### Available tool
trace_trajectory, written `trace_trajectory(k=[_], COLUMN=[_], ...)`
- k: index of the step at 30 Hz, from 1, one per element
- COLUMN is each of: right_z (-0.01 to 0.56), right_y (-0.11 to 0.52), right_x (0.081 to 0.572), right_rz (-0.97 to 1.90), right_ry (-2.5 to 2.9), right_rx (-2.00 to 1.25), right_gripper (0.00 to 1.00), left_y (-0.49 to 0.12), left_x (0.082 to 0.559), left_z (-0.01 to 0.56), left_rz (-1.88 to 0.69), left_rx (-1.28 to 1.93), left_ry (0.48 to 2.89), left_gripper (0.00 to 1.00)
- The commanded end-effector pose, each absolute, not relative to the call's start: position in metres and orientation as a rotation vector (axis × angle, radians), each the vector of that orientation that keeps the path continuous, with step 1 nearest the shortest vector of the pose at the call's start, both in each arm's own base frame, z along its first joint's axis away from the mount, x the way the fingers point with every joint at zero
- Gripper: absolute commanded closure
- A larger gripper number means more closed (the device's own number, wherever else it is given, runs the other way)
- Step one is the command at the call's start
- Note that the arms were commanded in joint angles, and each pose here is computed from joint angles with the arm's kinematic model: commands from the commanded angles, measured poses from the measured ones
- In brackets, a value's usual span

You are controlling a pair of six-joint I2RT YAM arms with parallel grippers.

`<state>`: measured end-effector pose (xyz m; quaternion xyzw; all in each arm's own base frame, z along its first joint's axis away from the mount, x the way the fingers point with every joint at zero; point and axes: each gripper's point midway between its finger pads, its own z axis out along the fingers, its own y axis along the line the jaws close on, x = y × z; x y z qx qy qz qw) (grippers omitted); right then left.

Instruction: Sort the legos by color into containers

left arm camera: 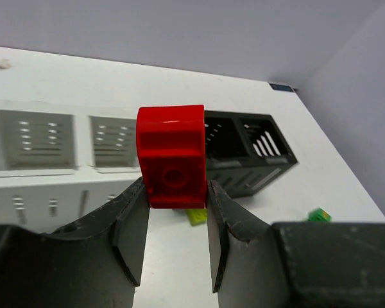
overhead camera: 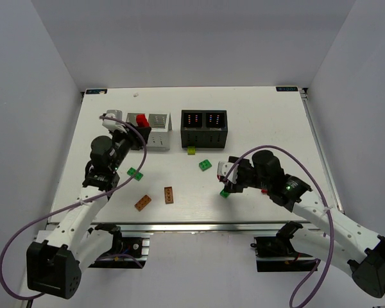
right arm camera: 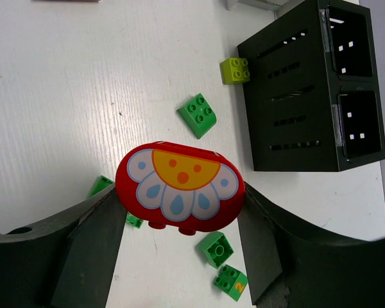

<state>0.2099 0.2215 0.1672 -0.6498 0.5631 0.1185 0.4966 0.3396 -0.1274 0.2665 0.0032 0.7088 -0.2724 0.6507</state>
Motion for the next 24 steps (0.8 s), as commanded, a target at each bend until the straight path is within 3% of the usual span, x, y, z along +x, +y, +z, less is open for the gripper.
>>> trace_trajectory(k=[1,13,19,24], right_z=[0.173,0.159,0.161,0.165], right_y=[0.226,0.234,0.234,0.235], right_x=[0.217,0.211,0.211,0.211], right_rz=[0.248,0.243,0.24,0.24], right_ry=[1.336,1.344,1.34,1.329], right_rx=[-1.551,-1.606,-1.602,-1.593], right_gripper=[1.0,1.0,1.0,1.0], left_y=[-0.105,-0.052,-0.046,-0.043], left_x=[0.352,0.381,0.401,0.416], left_z=[0.274,0.248,0.266,0.249], left_rz=[-0.569,-0.449,-0.407,-0.373], left_rx=[-0.012,-0.109,-0.108,-0.103], left_ry=[1.554,1.543,1.543,1.608], left_gripper=[1.0,1.0,1.0,0.95])
